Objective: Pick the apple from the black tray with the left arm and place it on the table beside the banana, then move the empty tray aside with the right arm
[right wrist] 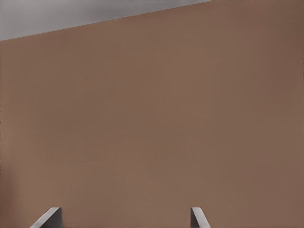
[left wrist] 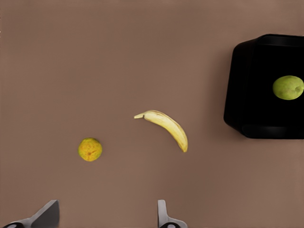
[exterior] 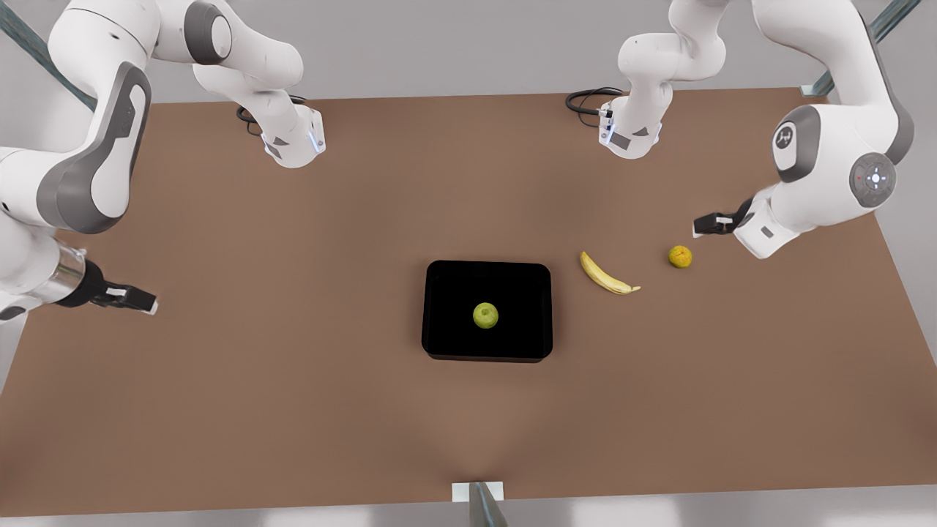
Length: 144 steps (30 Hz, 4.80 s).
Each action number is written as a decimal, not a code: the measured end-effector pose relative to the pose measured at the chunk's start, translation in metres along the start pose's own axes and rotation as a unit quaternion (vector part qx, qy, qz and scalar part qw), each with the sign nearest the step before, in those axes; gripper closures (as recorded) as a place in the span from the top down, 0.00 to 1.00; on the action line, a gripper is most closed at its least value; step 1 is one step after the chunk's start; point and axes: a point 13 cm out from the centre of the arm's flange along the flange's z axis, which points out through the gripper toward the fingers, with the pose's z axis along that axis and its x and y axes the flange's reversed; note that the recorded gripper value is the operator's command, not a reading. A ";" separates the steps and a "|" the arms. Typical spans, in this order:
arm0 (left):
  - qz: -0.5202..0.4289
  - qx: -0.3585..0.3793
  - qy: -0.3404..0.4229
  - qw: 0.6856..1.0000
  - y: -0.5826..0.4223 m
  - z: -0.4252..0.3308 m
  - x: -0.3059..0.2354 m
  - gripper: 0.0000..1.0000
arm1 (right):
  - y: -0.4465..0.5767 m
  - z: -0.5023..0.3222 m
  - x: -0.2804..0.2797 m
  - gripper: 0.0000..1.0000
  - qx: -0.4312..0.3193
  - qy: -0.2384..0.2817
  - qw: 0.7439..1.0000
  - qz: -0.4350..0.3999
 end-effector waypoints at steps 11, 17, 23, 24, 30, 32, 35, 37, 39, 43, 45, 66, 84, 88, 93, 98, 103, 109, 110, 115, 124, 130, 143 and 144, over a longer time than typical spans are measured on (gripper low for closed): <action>0.283 -0.032 -0.065 0.956 -0.425 0.093 -0.051 1.00 | 0.002 -0.014 -0.029 1.00 -0.005 -0.064 0.998 0.010; 0.213 -0.059 -0.079 0.972 -0.438 0.161 -0.074 1.00 | 0.002 -0.016 -0.033 1.00 -0.005 -0.072 0.997 0.014; 0.124 -0.050 -0.055 0.989 -0.438 0.234 -0.087 1.00 | 0.002 -0.017 -0.034 1.00 -0.005 -0.074 0.997 0.016; 0.110 -0.049 -0.055 0.991 -0.437 0.246 -0.091 1.00 | 0.002 -0.016 -0.034 1.00 -0.005 -0.075 0.997 0.016; 0.039 -0.056 -0.080 0.994 -0.419 0.290 -0.126 1.00 | 0.003 -0.016 -0.034 1.00 -0.006 -0.075 0.997 0.017; 0.022 -0.056 -0.088 0.994 -0.416 0.300 -0.134 1.00 | 0.003 -0.016 -0.034 1.00 -0.005 -0.075 0.997 0.017; 0.005 -0.056 -0.100 0.993 -0.416 0.310 -0.141 1.00 | 0.003 -0.016 -0.034 1.00 -0.005 -0.076 0.997 0.018; -0.003 -0.053 -0.106 0.993 -0.420 0.317 -0.142 1.00 | 0.003 -0.017 -0.034 1.00 -0.005 -0.076 0.997 0.018; -0.010 -0.052 -0.111 0.992 -0.423 0.323 -0.143 1.00 | 0.003 -0.016 -0.034 1.00 -0.005 -0.076 0.997 0.018; -0.015 -0.057 -0.121 0.991 -0.421 0.328 -0.147 1.00 | 0.003 -0.016 -0.035 1.00 -0.005 -0.075 0.997 0.019; -0.015 -0.060 -0.124 0.990 -0.420 0.329 -0.148 1.00 | 0.003 -0.016 -0.035 1.00 -0.005 -0.075 0.997 0.019; -0.008 -0.080 -0.119 0.990 -0.416 0.359 -0.144 0.95 | 0.020 -0.010 -0.032 1.00 -0.007 -0.068 0.998 0.008; -0.019 -0.077 -0.126 0.989 -0.413 0.327 -0.148 0.68 | 0.048 -0.005 -0.024 1.00 -0.015 -0.056 0.998 -0.009; -0.026 -0.075 -0.128 0.989 -0.412 0.299 -0.147 0.68 | 0.071 0.001 -0.015 1.00 -0.037 -0.037 0.998 -0.020; -0.034 -0.076 -0.123 0.989 -0.406 0.273 -0.143 0.68 | 0.119 0.025 -0.003 1.00 -0.043 -0.009 0.998 -0.054; -0.050 -0.076 -0.122 0.988 -0.390 0.238 -0.145 0.68 | 0.146 0.046 0.005 1.00 -0.046 0.011 0.996 -0.072; -0.064 -0.079 -0.118 0.988 -0.372 0.211 -0.145 0.67 | 0.224 0.091 0.030 1.00 -0.037 0.045 0.990 -0.126; -0.084 -0.087 -0.115 0.986 -0.341 0.184 -0.152 0.67 | 0.313 0.111 0.079 1.00 -0.044 0.069 0.982 -0.171; -0.088 -0.088 -0.116 0.985 -0.334 0.180 -0.154 0.67 | 0.321 0.114 0.085 1.00 -0.047 0.074 0.981 -0.172; -0.119 -0.099 -0.116 0.981 -0.281 0.165 -0.175 0.67 | 0.414 0.146 0.144 1.00 -0.043 0.078 0.975 -0.203; -0.146 -0.130 -0.103 0.975 -0.172 0.172 -0.213 0.67 | 0.478 0.228 0.171 1.00 -0.016 0.044 0.992 -0.120; -0.112 -0.140 -0.065 0.982 -0.159 0.263 -0.224 0.88 | 0.481 0.273 0.181 1.00 -0.009 0.037 0.998 -0.058; -0.059 -0.078 -0.112 0.989 -0.176 0.041 -0.173 1.00 | 0.483 0.351 0.193 1.00 -0.020 0.004 1.000 0.006; -0.051 -0.072 -0.096 0.991 -0.180 0.029 -0.141 1.00 | 0.482 0.355 0.194 1.00 -0.020 0.003 1.000 0.009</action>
